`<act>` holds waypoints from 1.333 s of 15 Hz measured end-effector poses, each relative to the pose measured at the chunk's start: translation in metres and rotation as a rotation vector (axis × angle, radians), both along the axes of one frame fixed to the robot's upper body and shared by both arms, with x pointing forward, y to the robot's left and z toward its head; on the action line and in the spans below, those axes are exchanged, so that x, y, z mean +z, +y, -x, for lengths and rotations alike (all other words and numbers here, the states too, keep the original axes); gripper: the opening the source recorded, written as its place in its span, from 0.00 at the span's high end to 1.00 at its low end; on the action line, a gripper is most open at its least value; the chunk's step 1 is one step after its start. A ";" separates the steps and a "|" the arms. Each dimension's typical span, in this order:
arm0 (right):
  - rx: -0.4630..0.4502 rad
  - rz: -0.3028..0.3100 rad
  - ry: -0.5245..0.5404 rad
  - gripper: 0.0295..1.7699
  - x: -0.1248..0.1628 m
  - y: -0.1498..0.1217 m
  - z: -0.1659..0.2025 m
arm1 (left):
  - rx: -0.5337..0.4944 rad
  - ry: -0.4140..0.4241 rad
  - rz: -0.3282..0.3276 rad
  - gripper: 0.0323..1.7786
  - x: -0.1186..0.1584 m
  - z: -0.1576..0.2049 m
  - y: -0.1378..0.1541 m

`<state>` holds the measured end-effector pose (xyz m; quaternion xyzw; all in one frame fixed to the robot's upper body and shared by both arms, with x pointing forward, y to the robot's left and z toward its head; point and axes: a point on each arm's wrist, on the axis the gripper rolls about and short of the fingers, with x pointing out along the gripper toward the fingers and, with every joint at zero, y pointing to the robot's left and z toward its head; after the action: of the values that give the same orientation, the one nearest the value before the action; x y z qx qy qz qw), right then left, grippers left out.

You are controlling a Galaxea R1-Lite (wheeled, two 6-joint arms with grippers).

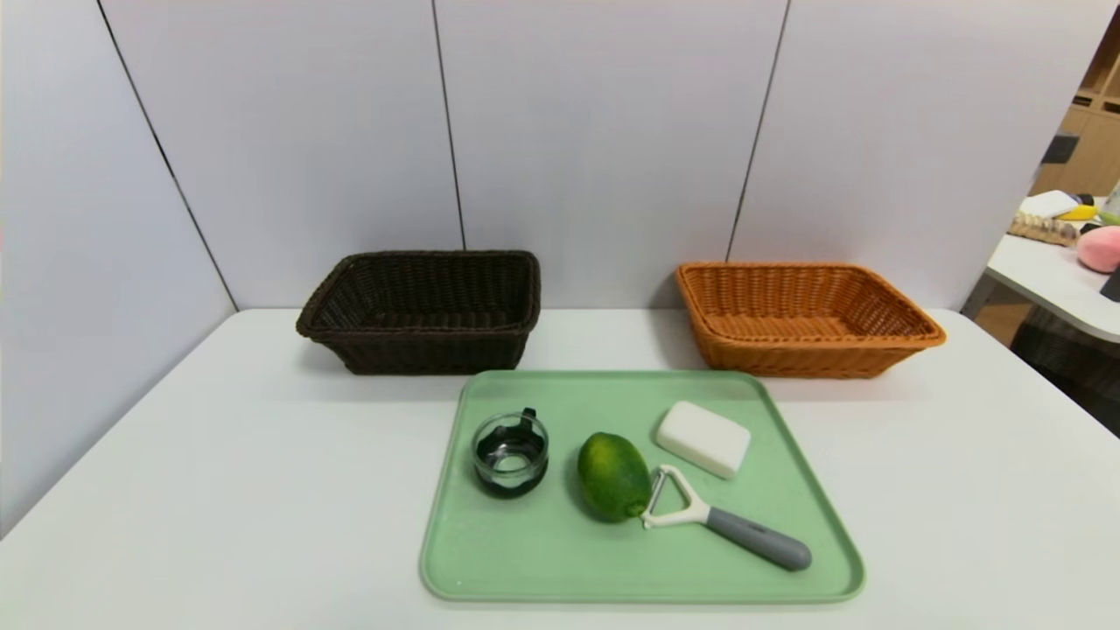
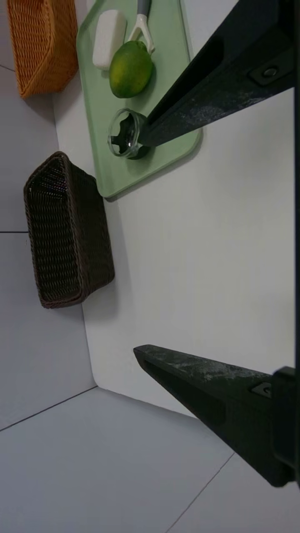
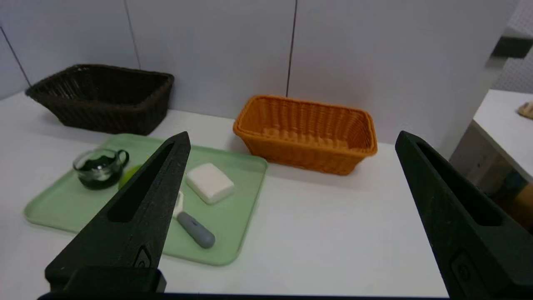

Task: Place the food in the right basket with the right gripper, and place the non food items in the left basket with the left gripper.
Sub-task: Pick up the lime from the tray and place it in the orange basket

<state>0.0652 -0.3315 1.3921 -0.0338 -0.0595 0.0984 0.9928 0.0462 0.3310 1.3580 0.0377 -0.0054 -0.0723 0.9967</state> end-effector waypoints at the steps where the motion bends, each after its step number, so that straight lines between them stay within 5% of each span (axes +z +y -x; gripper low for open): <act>1: 0.023 0.004 0.000 0.04 0.025 0.000 -0.012 | -0.001 0.010 -0.003 0.05 0.016 -0.009 0.000; 4: 0.079 0.007 0.060 0.04 0.073 0.001 -0.063 | -0.003 0.071 -0.007 0.05 0.049 -0.045 -0.001; 8: 0.183 0.019 0.203 0.04 0.091 0.027 -0.148 | -0.005 0.183 -0.009 0.05 0.071 -0.102 -0.001; 14: 0.227 0.083 0.450 0.04 0.053 0.119 -0.227 | -0.032 0.366 -0.030 0.05 0.061 -0.152 -0.013; 20: 0.270 0.126 0.760 0.04 0.012 0.188 -0.232 | -0.028 0.427 0.018 0.05 0.057 -0.169 -0.029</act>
<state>0.2975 -0.1440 1.4042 -0.0477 0.3138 0.2368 0.9183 0.2155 0.3020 1.4152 0.0126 0.2048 -0.0927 0.9743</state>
